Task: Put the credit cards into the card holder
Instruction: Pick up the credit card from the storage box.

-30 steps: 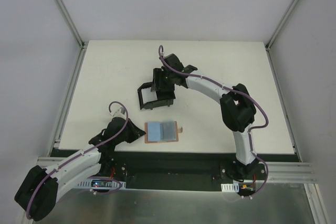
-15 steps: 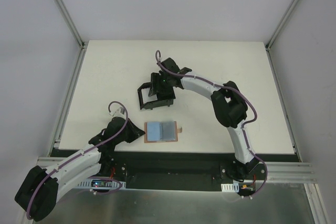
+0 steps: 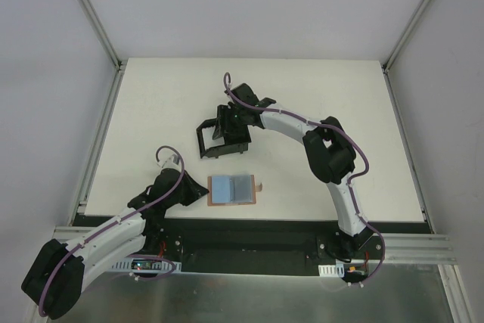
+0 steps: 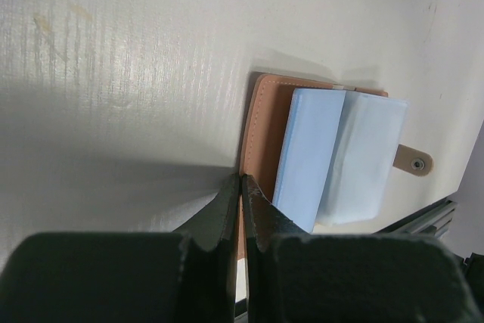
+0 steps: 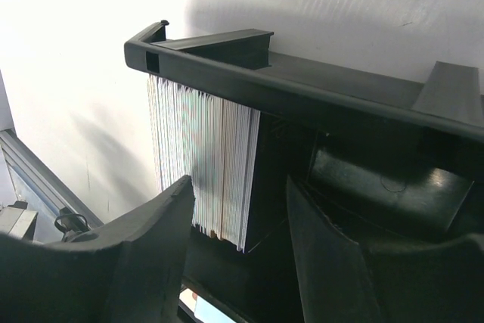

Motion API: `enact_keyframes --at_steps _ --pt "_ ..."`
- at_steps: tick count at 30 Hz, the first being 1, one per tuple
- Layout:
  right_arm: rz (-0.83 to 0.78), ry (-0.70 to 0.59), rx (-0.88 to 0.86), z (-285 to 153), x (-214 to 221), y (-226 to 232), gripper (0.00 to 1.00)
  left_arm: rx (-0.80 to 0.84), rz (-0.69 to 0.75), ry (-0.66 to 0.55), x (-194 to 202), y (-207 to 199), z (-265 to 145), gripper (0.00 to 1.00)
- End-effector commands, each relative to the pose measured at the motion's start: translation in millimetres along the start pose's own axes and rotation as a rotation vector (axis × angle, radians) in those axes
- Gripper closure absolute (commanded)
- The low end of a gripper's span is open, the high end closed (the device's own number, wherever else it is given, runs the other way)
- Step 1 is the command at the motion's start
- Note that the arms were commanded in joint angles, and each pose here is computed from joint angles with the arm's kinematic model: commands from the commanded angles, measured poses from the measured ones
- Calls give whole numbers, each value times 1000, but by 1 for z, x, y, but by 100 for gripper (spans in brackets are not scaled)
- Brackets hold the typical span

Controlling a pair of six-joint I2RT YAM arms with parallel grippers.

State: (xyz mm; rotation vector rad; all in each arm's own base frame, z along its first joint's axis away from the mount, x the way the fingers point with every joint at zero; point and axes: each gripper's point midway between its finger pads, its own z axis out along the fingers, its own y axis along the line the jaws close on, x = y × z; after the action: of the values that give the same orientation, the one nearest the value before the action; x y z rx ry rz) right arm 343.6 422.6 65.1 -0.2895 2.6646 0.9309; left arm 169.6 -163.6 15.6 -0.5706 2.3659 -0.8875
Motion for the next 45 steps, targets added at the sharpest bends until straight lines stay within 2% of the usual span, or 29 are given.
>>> enact_keyframes --at_steps 1,24,26,31,34,36,45 --pt "-26 -67 -84 -24 -19 30 47 -9 27 -7 -5 -1 -1 100" --pt "-24 -100 -90 -39 -25 30 62 -12 24 -1 -3 1 0 100" --pt "-22 -99 -94 -40 -25 30 68 -12 24 -1 -3 1 0 100" --pt "-22 -109 -83 -42 -27 29 71 -13 23 -2 -3 1 0 100" --pt "-26 -113 -68 -43 -27 27 76 -10 25 0 -3 1 -1 100" --pt "-30 -122 -52 -44 -29 23 83 -13 24 0 -3 2 0 100" --pt "-70 -177 51 -58 -39 9 96 -12 20 5 -1 3 0 100"
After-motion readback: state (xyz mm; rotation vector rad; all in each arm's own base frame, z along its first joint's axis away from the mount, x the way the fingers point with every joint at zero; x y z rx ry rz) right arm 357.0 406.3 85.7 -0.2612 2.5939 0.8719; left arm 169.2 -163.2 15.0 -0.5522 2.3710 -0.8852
